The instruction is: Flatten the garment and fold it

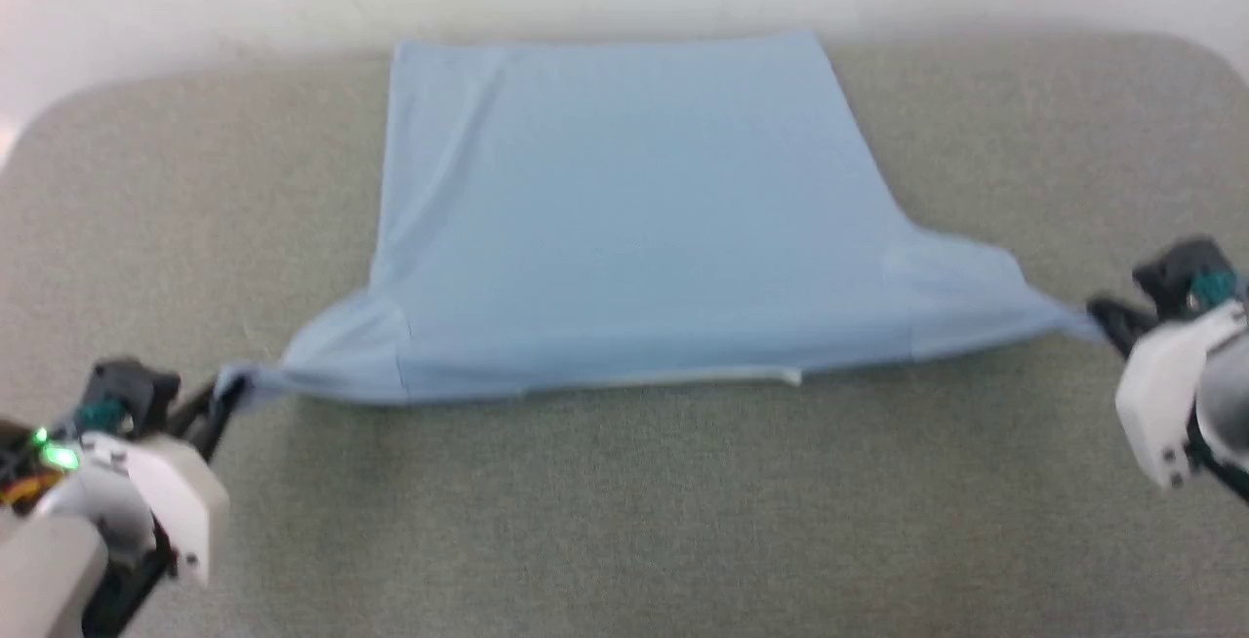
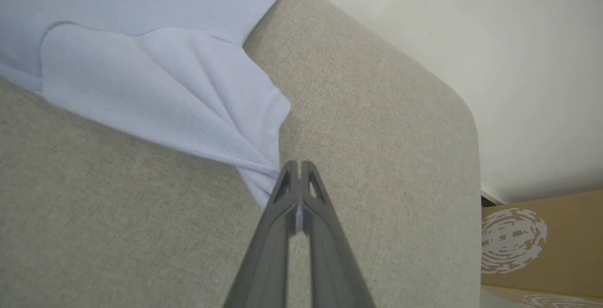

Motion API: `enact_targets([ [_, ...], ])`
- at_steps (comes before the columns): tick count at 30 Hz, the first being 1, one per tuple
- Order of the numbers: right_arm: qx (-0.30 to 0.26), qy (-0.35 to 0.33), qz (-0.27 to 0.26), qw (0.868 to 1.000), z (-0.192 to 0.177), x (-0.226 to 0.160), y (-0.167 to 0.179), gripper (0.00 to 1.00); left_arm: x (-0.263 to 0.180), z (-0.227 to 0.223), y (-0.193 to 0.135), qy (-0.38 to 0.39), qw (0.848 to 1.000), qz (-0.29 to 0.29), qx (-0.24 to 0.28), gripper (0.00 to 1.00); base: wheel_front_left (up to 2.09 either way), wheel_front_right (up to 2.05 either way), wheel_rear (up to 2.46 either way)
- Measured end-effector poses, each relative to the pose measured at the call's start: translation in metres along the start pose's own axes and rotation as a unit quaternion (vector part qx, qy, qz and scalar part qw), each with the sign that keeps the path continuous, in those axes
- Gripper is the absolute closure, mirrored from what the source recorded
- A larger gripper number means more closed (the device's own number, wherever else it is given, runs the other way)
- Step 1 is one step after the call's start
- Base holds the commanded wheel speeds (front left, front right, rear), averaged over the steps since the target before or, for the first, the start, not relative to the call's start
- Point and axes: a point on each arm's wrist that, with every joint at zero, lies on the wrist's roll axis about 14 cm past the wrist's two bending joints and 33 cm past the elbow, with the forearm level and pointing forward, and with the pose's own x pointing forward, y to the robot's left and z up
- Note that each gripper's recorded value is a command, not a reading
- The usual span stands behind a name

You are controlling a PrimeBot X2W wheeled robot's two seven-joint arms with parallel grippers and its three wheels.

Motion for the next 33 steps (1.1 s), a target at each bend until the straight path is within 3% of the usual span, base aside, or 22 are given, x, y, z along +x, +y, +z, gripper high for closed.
enact_targets([
  [5,0.029,0.057,0.019,0.998,-0.031,-0.04,0.011,1.0,-0.033,-0.005,-0.022,-0.003,0.997,-0.011,-0.074,1.0,0.0,0.0,0.0],
  [13,0.093,0.156,0.055,0.982,-0.082,-0.09,0.036,1.0,-0.1,-0.042,-0.084,0.067,0.969,-0.076,-0.224,1.0,0.0,0.0,0.0],
  [17,0.108,0.199,0.071,0.971,-0.106,-0.102,0.051,1.0,-0.115,-0.043,-0.109,0.084,0.961,-0.094,-0.246,1.0,0.0,0.0,0.0],
  [22,0.132,0.207,0.07,0.967,-0.108,-0.094,0.057,1.0,-0.11,-0.047,-0.127,0.093,0.96,-0.105,-0.243,1.0,0.0,0.0,0.0],
  [23,0.134,0.207,0.065,0.967,-0.107,-0.091,0.055,0.0,-0.107,-0.045,-0.131,0.092,0.958,-0.107,-0.251,1.0,0.0,0.0,0.0],
  [26,0.139,0.2,0.061,0.968,-0.097,-0.081,0.051,0.0,-0.096,-0.037,-0.137,0.078,0.95,-0.109,-0.282,1.0,0.0,0.0,0.0],
  [28,0.141,0.185,0.063,0.971,-0.082,-0.07,0.05,0.0,-0.092,-0.037,-0.136,0.081,0.952,-0.109,-0.275,1.0,0.0,0.0,0.0],
  [33,0.127,0.111,0.046,0.985,-0.022,-0.034,0.027,0.0,-0.084,-0.026,-0.137,0.07,0.952,-0.113,-0.276,1.0,0.0,0.0,0.0],
])
